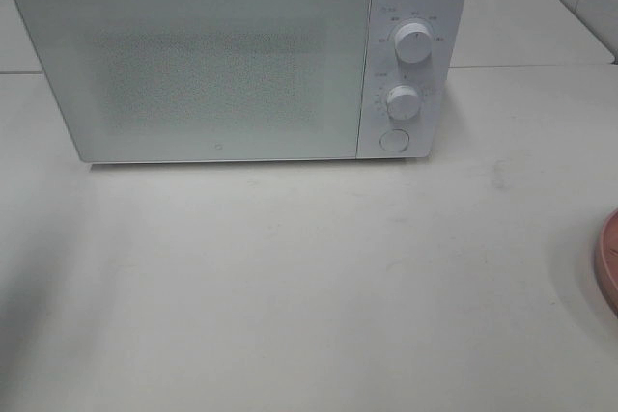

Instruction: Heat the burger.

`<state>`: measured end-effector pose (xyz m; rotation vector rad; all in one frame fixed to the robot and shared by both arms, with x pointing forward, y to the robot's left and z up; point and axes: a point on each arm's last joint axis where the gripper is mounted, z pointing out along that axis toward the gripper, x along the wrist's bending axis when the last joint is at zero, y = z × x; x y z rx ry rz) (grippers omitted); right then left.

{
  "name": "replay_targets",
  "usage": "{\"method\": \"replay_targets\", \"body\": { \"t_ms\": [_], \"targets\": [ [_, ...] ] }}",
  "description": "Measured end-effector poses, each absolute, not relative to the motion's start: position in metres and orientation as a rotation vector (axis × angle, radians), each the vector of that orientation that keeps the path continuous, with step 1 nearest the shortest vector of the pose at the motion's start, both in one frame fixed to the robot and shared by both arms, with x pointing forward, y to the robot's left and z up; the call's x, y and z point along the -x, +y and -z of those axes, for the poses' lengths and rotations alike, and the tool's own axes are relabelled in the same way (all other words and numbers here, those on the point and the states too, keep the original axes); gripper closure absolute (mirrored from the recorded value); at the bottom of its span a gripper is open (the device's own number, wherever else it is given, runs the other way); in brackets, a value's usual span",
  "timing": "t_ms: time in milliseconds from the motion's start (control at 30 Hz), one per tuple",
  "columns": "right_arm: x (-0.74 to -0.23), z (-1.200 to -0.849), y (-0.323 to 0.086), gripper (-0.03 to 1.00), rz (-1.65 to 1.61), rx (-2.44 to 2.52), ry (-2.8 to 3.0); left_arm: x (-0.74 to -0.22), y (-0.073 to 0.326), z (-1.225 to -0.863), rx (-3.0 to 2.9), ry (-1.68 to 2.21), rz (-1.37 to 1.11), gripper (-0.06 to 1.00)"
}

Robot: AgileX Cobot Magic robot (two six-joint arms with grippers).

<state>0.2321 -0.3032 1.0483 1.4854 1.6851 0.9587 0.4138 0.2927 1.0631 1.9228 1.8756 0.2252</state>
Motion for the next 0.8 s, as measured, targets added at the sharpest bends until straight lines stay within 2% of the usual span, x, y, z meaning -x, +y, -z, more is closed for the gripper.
{"method": "replay_targets", "body": {
  "t_ms": [433,800],
  "targets": [
    [-0.232,-1.048,-0.303,0.22,-0.959,-1.485,1.685,-0.338,0.291,-1.056,-1.852,1.8,-0.412,-0.02],
    [-0.232,-1.048,-0.303,0.22,-0.959,-1.485,1.685,-0.293,0.291,-1.053,-1.76,1.728,-0.59,-0.02]
  ]
}}
